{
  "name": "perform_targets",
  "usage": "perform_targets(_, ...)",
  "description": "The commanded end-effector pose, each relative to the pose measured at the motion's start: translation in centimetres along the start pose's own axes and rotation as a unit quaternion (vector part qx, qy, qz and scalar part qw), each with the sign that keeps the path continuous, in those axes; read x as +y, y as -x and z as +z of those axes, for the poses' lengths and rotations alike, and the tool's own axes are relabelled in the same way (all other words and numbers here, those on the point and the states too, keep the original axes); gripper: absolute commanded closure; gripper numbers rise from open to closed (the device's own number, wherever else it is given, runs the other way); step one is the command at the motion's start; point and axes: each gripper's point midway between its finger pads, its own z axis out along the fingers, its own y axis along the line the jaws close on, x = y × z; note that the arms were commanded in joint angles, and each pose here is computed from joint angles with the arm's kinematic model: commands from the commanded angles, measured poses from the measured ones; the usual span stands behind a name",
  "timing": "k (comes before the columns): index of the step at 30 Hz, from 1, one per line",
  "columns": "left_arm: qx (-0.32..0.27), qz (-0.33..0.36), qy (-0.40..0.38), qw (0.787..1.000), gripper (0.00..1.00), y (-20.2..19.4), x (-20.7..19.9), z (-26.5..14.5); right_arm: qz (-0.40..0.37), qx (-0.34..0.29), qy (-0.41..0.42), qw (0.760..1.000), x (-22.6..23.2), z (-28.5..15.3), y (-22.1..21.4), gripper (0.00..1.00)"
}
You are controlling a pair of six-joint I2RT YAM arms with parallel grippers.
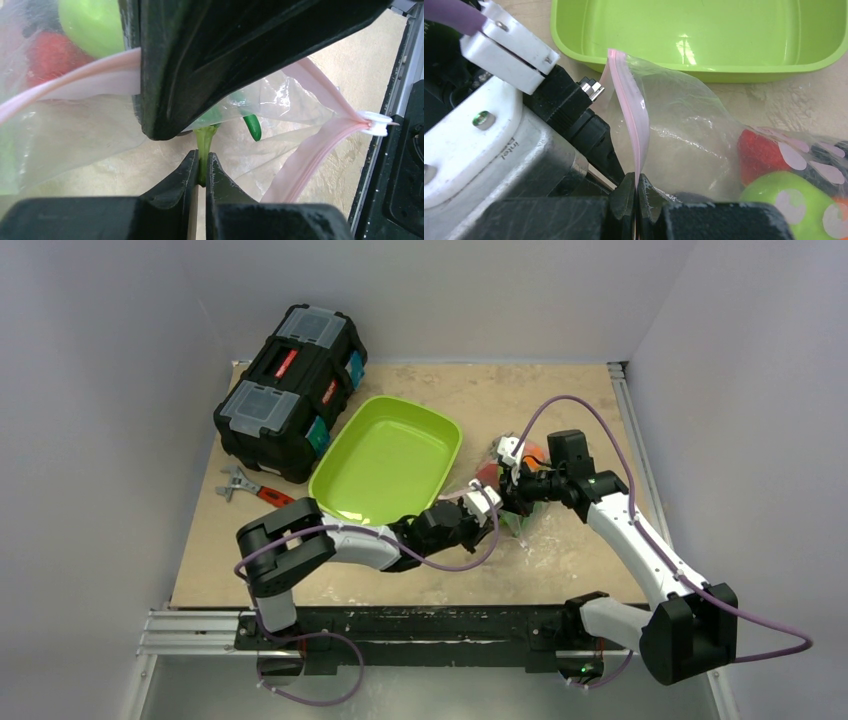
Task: Open the zip-top bag and remove the fake food
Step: Pick up the fake vegetable from the zipper food storage bag.
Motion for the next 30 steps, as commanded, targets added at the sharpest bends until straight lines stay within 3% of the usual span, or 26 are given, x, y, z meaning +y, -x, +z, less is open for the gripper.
perform_targets(1, -0.043, 0.004, -0.003, 0.999, 1.00, 4.4, -0.5, -1.5, -0.015, -0.020, -0.010, 1.000, -0.6, -0.3, 1.8, 1.00)
perform_targets(6, -0.049, -0.001, 0.006, 0.999, 1.00, 6.7, -0.3, -3.9, -0.013, -0.013, -0.027, 0.999, -1.2, -0.4, 1.4, 1.00)
perform_targets(17, -0.005, 0.010, 0.013, 1.000, 1.00, 6.2, 0.3, -7.8, -0.012, -0.013, -0.038, 0.999, -1.6, -0.5, 1.4, 1.00)
perform_targets(30, 0.005, 0.027, 0.014, 1.000, 1.00, 6.9, 0.7, -11.2, -0.010, -0.012, -0.042, 0.999, -1.8, -0.6, 1.3, 1.00)
